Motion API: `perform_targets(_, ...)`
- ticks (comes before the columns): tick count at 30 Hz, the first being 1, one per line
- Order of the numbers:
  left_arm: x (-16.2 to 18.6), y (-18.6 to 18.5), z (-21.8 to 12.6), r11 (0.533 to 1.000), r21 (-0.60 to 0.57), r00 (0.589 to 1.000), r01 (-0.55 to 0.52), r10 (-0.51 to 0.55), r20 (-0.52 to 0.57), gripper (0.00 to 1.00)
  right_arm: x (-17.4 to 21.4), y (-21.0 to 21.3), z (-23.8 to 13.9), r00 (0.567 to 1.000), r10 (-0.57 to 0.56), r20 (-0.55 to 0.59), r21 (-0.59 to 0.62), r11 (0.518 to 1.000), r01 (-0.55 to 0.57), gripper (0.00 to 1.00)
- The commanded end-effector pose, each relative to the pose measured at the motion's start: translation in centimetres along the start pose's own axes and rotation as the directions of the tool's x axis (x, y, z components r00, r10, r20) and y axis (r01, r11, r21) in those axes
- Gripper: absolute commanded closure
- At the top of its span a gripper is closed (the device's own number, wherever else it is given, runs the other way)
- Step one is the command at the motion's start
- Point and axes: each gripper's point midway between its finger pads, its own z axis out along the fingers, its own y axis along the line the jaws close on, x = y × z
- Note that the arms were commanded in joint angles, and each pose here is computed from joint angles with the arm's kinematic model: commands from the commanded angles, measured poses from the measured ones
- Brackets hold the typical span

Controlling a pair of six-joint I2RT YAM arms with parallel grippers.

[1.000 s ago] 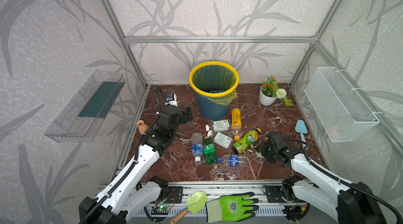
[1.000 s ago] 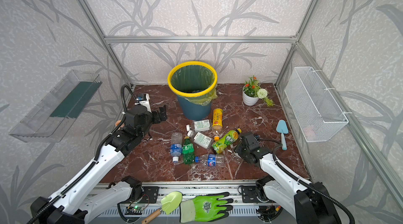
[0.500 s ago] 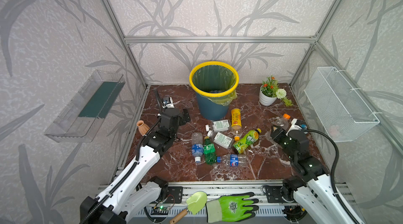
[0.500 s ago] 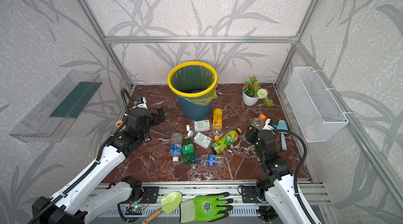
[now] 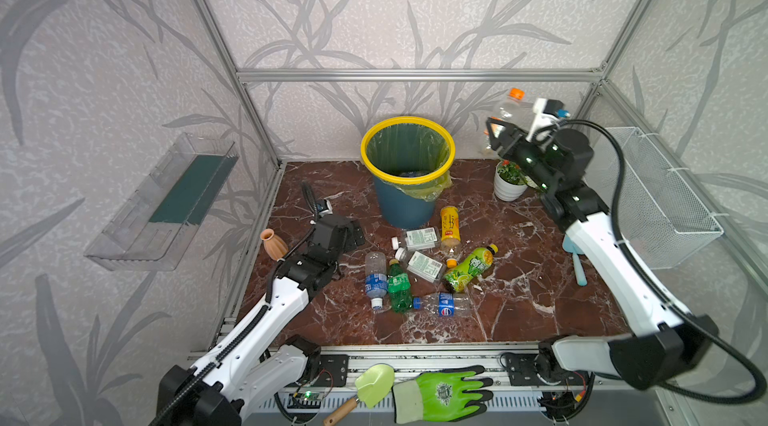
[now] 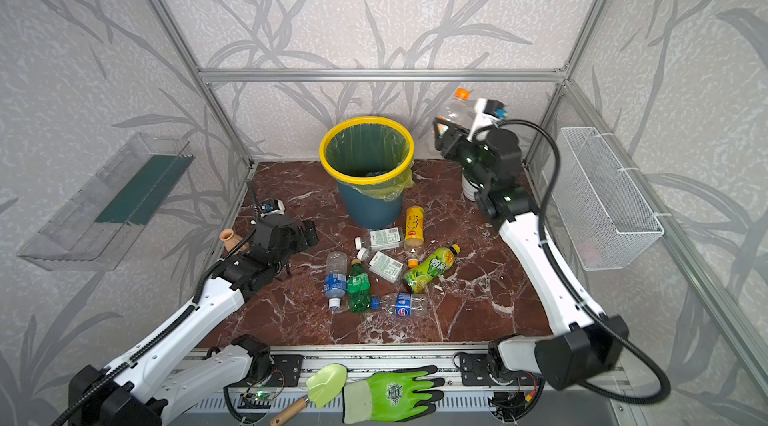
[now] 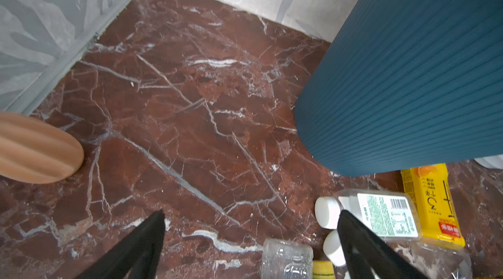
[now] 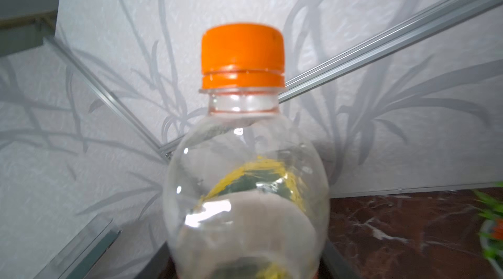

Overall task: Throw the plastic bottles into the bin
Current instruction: 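Withdraw the right gripper while the left gripper reaches to the blue-label bottle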

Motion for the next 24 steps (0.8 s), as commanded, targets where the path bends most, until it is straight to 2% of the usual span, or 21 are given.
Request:
perform_targets(1, 1.3, 0.5, 0.0, 0.999, -0.02, 0.998, 0.049, -0.05, -0.044, 0.02, 2.5, 2.1, 2.9, 0.988, -0.058, -0.144, -0.058, 0.997, 0.05, 0.32)
perform_targets(4, 1.7, 0.9, -0.2, 0.998, -0.04, 0.997, 0.046, -0.049, -0.057, 0.02, 1.5, 0.6, 4.4, 0.987, -0.061, -0.149, -0.001, 0.998, 0.062, 0.13)
perform_targets(7, 1.7, 1.2, -0.5, 0.998, -0.054, 0.997, 0.039, -0.042, -0.058, 0.01, -0.7, 0.7, 3.7, 0.988, -0.098, -0.121, 0.019, 0.995, 0.101, 0.04)
perform_targets(10, 1.5, 1.2, -0.8, 0.998, -0.048, 0.998, 0.037, -0.039, -0.049, 0.01, -2.8, 1.2, 1.5, 0.988, -0.149, -0.051, 0.042, 0.988, 0.151, 0.02)
perform_targets(14, 1.7, 0.9, -1.2, 0.999, -0.024, 0.998, 0.027, -0.029, -0.057, 0.01, -2.7, 0.5, -0.8, 0.989, -0.145, -0.04, 0.053, 0.988, 0.147, 0.02)
perform_targets(19, 3.6, -0.1, -1.4, 1.0, 0.019, 0.991, -0.005, 0.008, -0.135, 0.04, 0.1, -2.2, -3.3, 0.989, -0.136, -0.056, 0.083, 0.987, 0.14, 0.01)
perform_targets(24, 6.3, -1.1, -1.9, 0.998, 0.04, 0.975, -0.038, 0.045, -0.216, 0.07, 5.7, -8.0, -6.1, 0.993, -0.042, -0.109, 0.156, 0.986, 0.059, 0.01)
